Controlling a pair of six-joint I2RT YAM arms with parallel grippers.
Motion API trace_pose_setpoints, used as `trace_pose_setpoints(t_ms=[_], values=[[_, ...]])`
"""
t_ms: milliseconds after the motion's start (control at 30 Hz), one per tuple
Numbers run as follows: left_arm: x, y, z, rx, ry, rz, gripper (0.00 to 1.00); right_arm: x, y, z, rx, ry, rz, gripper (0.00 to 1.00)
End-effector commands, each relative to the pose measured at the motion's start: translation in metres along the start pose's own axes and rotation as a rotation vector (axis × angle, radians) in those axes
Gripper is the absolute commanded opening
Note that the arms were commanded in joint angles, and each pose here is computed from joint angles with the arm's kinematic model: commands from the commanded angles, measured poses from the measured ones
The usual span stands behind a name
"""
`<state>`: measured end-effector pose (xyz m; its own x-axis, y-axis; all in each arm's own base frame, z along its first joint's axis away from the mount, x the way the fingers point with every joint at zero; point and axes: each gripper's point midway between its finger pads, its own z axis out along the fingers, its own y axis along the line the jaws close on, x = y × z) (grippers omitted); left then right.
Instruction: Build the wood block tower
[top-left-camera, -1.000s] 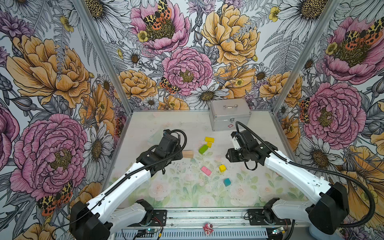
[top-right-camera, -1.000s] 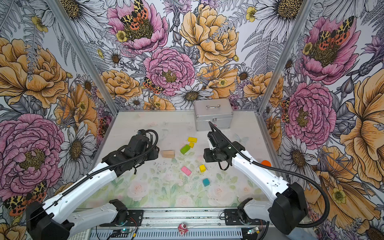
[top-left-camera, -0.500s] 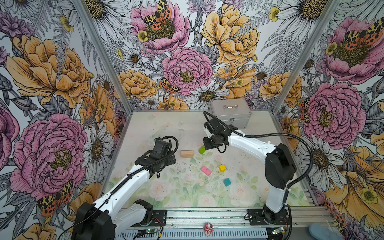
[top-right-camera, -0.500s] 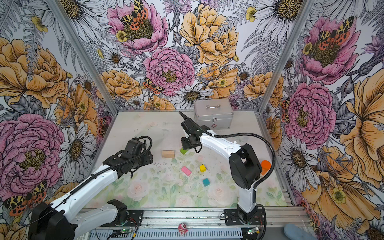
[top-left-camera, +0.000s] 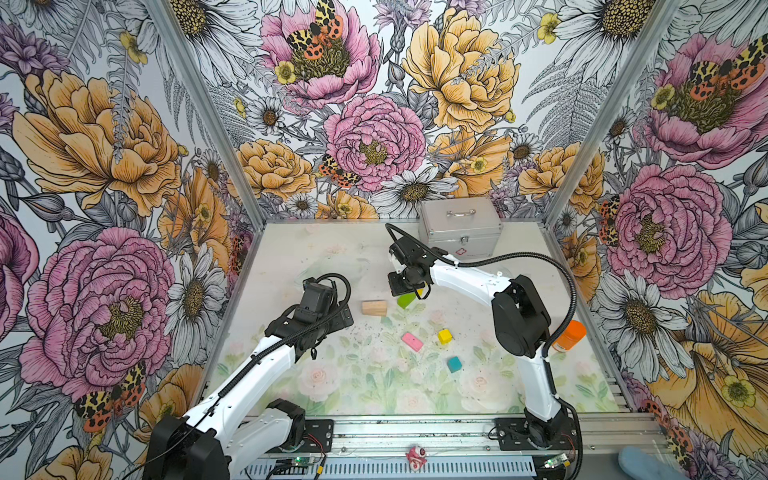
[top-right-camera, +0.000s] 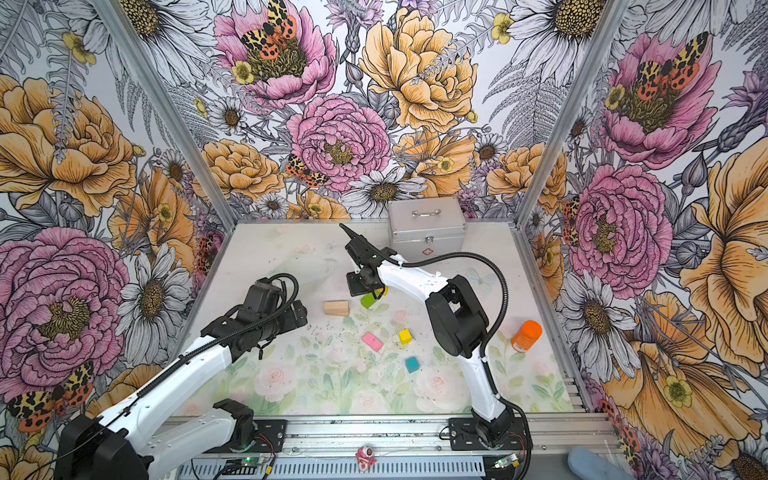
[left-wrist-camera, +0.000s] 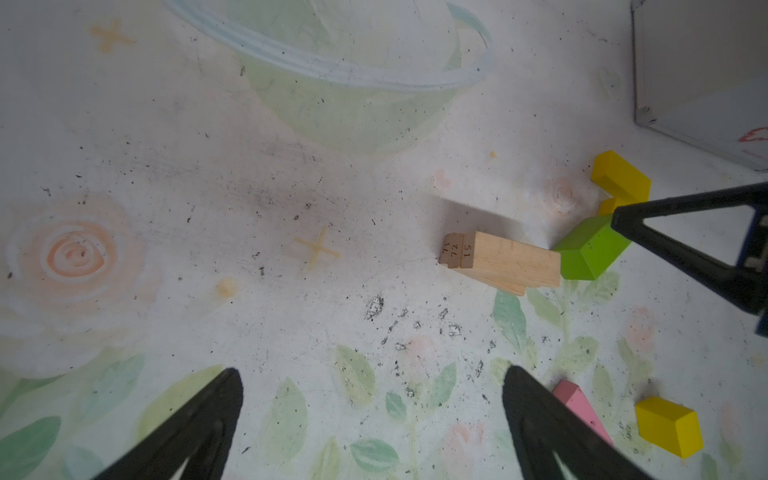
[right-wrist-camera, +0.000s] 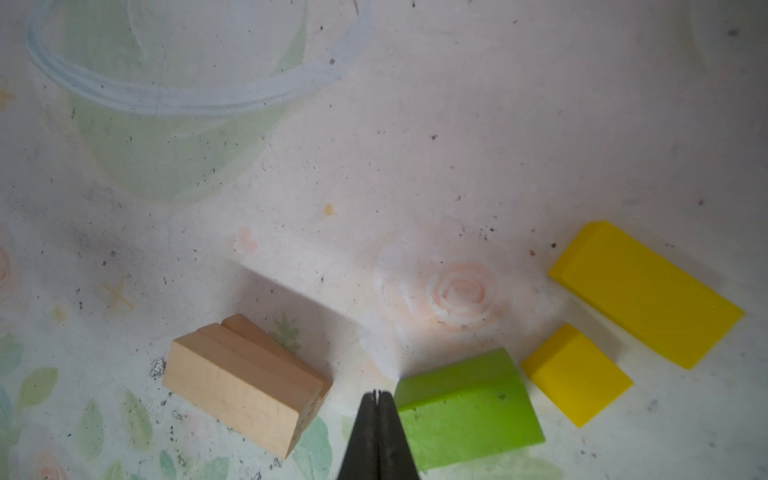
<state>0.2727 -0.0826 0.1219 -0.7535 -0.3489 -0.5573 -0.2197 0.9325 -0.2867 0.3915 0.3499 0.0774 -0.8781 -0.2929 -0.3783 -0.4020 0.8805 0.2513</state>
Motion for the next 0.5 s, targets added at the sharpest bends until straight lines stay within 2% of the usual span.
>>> trace_pose_setpoints(t_ms=[0,467], values=[[-0.002,0.000,0.000,0.018,-0.016,-0.020,0.99,-0.006,0.013,0.010,-0.041,0.000,-0.023,0.00],[-0.003,0.002,-0.003,0.025,-0.025,-0.029,0.99,0.002,0.029,0.029,-0.084,0.044,-0.038,0.00]])
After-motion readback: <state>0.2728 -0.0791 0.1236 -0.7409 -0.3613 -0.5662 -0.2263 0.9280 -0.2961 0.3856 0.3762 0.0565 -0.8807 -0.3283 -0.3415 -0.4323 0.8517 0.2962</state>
